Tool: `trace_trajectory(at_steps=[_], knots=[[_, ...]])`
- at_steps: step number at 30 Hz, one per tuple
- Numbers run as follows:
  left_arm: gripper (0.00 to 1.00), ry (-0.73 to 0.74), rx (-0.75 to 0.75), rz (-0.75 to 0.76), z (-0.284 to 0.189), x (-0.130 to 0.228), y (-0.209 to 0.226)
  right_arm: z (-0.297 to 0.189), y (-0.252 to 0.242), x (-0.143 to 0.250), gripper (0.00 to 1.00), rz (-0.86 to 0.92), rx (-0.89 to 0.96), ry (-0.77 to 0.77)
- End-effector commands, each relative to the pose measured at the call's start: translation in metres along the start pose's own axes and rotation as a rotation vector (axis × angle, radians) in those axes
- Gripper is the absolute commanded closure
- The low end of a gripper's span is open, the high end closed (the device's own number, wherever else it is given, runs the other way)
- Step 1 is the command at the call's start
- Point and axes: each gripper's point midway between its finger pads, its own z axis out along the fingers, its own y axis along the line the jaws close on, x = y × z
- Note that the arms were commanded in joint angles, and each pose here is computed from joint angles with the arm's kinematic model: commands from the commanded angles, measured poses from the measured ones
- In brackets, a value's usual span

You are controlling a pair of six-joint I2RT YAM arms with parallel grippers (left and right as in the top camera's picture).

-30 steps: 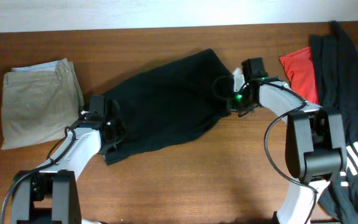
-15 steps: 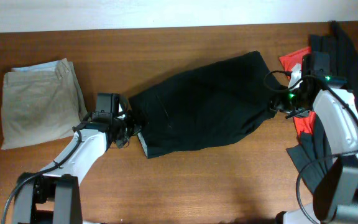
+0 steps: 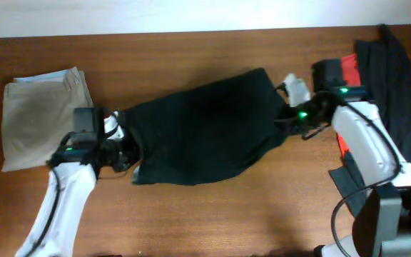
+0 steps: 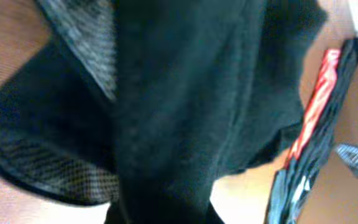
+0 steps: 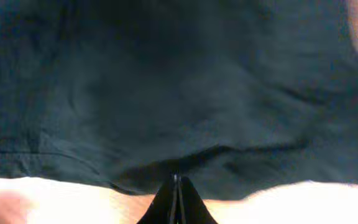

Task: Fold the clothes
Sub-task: 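Fold the right end of the shorts over toward the left gripper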

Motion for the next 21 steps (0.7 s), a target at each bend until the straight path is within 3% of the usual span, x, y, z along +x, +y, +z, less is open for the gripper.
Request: trace_trajectory(at_steps=[1, 6, 9, 12, 14, 17, 18, 21], knots=[[1.0, -0.122, 0.082, 0.094, -0.064, -0.011, -0.037, 0.057, 0.082, 0.013, 0.96, -0.239, -0.122, 0.107], [0.99, -0.145, 0.218, 0.169, -0.093, -0.02, -0.083, 0.16, 0.177, 0.056, 0.96, -0.426, -0.24, 0.23], [0.99, -0.144, 0.259, 0.155, -0.1, -0.021, -0.095, 0.194, 0.229, 0.092, 0.96, -0.505, -0.323, 0.273], [1.0, -0.148, 0.26, 0.147, -0.102, -0.023, -0.097, 0.198, 0.268, 0.106, 0.96, -0.581, -0.36, 0.257], [1.0, -0.185, 0.194, 0.13, -0.1, -0.029, -0.085, 0.175, 0.255, 0.081, 0.96, -0.542, -0.263, 0.253], [0.99, -0.242, 0.052, 0.09, -0.095, -0.042, -0.059, 0.094, 0.193, -0.011, 0.96, -0.431, 0.005, 0.08], [0.99, -0.231, 0.046, 0.082, -0.09, -0.043, -0.057, 0.079, 0.169, -0.026, 0.96, -0.38, 0.047, 0.051], [1.0, -0.134, 0.018, 0.079, -0.055, -0.038, -0.053, 0.078, 0.082, -0.012, 0.96, -0.207, 0.135, 0.169]])
